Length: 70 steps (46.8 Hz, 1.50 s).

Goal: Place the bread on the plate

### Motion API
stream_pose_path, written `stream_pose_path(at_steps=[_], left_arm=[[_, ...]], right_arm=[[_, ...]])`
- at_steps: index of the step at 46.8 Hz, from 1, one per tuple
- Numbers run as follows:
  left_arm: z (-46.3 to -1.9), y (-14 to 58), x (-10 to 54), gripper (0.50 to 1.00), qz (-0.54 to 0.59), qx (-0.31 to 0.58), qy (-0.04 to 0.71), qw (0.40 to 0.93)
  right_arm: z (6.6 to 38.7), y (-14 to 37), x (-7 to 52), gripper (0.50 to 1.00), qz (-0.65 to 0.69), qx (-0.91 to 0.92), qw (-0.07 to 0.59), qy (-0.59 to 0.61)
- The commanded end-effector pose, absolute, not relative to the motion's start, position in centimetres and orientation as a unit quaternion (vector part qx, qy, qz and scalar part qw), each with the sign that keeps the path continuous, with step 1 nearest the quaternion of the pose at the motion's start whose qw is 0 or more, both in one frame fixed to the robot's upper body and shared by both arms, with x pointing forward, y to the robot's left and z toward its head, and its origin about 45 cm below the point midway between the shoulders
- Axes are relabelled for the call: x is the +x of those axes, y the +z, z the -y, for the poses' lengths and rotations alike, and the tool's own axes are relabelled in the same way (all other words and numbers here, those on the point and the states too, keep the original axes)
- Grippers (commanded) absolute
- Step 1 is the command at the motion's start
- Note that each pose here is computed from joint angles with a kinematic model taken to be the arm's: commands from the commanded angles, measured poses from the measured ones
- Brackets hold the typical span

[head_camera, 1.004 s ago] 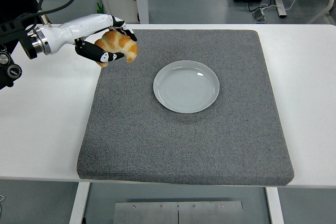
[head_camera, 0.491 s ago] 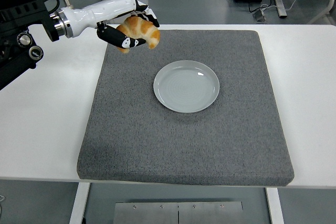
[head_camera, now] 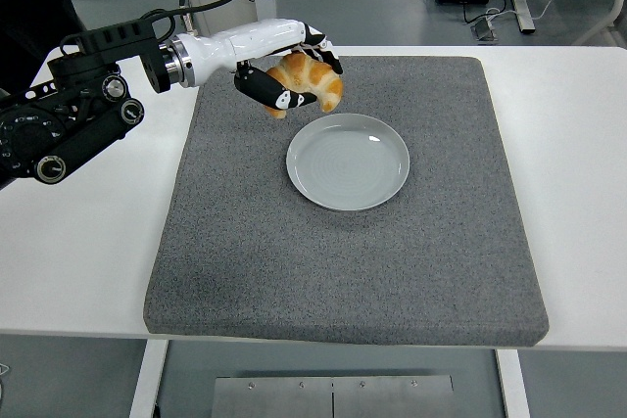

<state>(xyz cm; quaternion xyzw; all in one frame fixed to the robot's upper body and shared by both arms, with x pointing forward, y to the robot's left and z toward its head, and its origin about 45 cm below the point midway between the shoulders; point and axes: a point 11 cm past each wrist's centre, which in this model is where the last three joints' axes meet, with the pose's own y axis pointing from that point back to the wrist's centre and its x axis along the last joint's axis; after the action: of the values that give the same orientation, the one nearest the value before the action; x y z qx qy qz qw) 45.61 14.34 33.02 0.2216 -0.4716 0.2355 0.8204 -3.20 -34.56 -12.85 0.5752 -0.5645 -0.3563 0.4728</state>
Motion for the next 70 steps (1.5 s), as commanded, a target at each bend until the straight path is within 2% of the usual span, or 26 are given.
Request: stream_pose_path(at_steps=[1, 50, 70], left_arm=[[-14.1, 32.3, 45.7, 0.555, 0.466, 0.225, 0.235, 0.823], [-9.5, 22.6, 44.8, 0.554, 0.443, 0.25, 0.238, 0.828], [-9.0, 22.3, 44.6, 0.555, 0.447, 0.246, 0.238, 0.826]], right_arm=[[34.6, -12.8, -3.2, 1.0, 0.565, 0.575, 0.473, -0.356], [34.6, -12.8, -3.2, 1.0, 0.564, 0.576, 0.473, -0.356], [34.6, -12.9, -3.2, 1.0, 0.564, 0.575, 0.473, -0.356]])
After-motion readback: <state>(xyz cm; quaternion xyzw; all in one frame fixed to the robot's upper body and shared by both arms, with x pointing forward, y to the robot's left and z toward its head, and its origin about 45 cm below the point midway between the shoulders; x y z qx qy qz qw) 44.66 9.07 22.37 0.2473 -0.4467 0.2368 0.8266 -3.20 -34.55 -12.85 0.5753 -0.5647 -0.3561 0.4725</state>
